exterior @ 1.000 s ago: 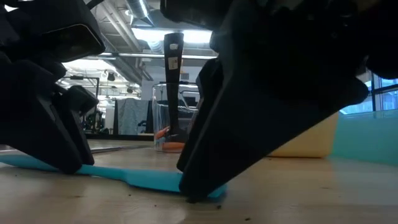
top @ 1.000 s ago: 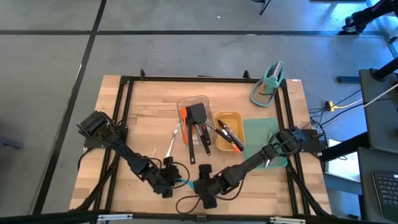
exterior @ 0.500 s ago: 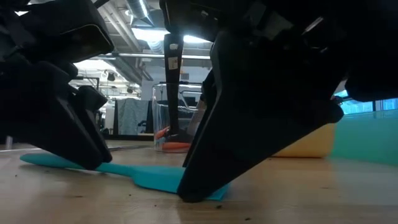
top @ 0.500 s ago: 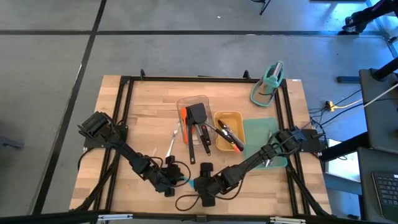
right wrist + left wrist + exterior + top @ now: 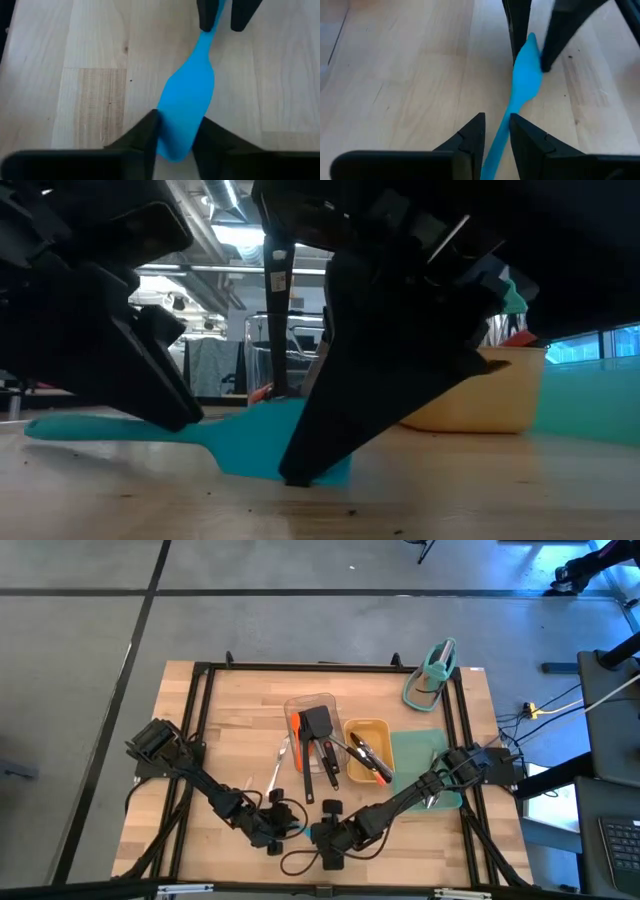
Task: Pick & Place Kitchen Items
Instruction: Put the blue spatula into the transparent bin
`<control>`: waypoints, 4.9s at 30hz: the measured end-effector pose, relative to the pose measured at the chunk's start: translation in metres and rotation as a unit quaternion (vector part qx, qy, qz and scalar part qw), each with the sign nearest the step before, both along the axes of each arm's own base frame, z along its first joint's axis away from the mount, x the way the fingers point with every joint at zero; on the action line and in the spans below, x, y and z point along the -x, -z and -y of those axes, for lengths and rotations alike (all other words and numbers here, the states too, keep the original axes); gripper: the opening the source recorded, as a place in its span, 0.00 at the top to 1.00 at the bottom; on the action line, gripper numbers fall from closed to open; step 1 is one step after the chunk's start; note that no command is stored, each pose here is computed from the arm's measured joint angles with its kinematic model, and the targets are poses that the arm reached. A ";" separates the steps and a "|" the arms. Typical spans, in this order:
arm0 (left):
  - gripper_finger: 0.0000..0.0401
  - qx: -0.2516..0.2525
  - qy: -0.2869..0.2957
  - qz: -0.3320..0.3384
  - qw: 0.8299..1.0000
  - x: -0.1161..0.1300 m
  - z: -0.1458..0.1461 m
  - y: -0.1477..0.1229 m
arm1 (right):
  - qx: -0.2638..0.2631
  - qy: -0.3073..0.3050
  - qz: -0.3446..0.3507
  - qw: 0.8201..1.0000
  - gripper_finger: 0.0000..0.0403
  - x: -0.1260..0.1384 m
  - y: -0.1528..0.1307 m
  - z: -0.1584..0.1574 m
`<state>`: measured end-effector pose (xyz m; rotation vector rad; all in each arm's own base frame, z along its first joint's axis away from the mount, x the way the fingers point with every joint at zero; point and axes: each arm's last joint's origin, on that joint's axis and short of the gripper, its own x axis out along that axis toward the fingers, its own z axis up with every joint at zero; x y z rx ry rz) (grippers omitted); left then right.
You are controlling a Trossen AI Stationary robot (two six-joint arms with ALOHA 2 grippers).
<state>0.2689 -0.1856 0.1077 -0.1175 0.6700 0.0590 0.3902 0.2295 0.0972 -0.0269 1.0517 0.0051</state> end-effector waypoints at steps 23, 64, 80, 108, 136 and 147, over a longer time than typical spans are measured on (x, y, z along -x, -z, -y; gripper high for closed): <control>0.79 0.037 0.032 -0.038 0.998 -0.006 -0.001 0.019 | 0.028 0.014 0.018 0.999 0.94 0.000 -0.002 0.000; 0.98 -0.003 -0.214 0.269 0.939 0.048 -0.020 -0.149 | 0.140 -0.145 -0.042 0.979 0.36 0.034 -0.174 -0.047; 0.98 0.057 -0.196 0.232 0.951 0.004 -0.108 -0.159 | 0.256 -0.101 0.115 0.955 0.36 0.099 -0.197 -0.109; 0.98 -0.040 -0.154 0.116 0.981 -0.037 -0.032 -0.163 | 0.039 -0.180 0.242 0.953 0.36 0.102 -0.118 -0.141; 0.98 -0.100 -0.299 -0.323 0.892 -0.100 -0.210 -0.179 | -0.036 -0.249 0.343 0.905 0.40 0.138 -0.098 -0.107; 0.98 -0.131 -0.285 -0.488 0.815 -0.121 -0.236 -0.095 | -0.021 -0.258 0.324 0.910 0.40 0.139 -0.093 -0.105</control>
